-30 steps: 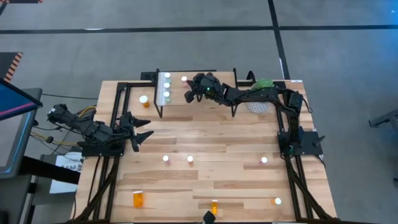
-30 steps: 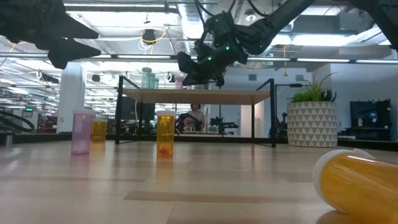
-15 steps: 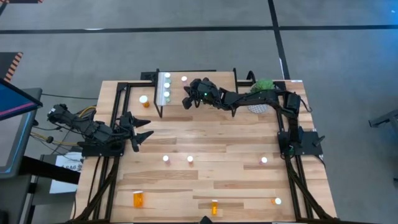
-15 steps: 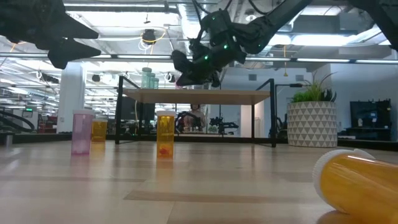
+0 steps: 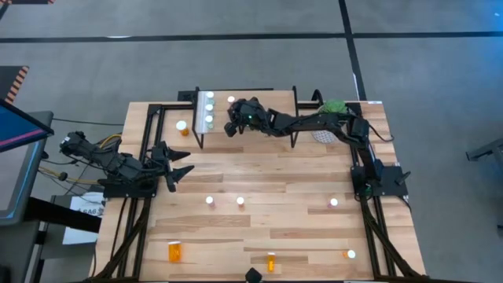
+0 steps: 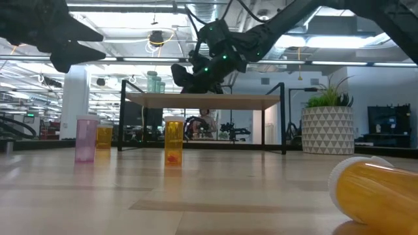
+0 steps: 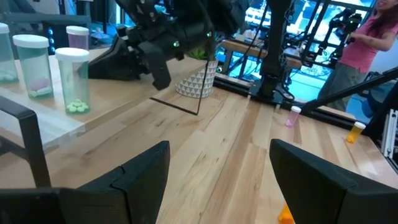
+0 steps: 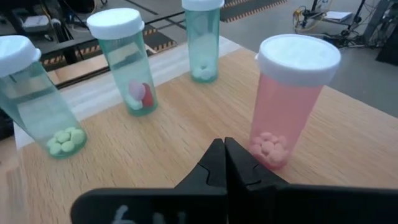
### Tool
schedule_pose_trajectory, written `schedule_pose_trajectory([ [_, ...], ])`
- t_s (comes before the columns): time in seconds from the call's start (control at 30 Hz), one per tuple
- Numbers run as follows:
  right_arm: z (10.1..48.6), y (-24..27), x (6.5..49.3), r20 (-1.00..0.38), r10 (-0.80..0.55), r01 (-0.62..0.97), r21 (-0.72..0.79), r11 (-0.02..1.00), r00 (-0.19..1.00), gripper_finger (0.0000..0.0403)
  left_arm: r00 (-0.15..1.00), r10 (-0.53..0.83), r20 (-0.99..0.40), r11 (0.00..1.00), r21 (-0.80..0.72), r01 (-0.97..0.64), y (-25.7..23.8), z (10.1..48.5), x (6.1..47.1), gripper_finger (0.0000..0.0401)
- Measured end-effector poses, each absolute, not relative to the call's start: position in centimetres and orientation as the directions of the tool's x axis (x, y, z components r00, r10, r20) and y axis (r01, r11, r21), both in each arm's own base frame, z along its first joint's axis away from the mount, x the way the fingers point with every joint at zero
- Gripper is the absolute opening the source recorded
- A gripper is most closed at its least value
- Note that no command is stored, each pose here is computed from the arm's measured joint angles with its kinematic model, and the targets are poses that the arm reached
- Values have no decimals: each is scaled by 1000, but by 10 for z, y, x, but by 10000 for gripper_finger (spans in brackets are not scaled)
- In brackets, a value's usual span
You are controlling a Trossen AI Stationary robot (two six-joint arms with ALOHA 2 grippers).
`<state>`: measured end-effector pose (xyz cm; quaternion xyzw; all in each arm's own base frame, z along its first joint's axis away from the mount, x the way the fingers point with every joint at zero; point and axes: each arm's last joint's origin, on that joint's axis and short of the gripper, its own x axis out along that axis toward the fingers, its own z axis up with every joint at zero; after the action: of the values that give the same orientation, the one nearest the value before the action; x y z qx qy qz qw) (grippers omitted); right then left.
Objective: Pick and place medicine bottles onto shelf by color
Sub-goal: Put the middle pink pill bottle on the shelf
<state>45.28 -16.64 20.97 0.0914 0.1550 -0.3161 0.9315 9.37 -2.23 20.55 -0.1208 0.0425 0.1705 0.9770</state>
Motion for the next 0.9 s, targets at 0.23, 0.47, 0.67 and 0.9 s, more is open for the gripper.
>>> schedule_pose_trajectory([
  [0.23,213,-170,453,-362,-563,620,57,782,743,5,938,323,-125,913,-221,-343,-22,205,94,265],
  [0.47,213,-178,450,-359,-576,633,59,771,735,5,938,323,-125,913,-221,-343,-22,205,94,265],
  [0.67,213,-183,448,-357,-585,642,60,764,728,5,938,323,-124,913,-221,-343,-22,205,94,265],
  [0.9,213,-189,446,-357,-593,651,60,756,722,5,937,327,-124,912,-220,-347,-22,206,94,265],
])
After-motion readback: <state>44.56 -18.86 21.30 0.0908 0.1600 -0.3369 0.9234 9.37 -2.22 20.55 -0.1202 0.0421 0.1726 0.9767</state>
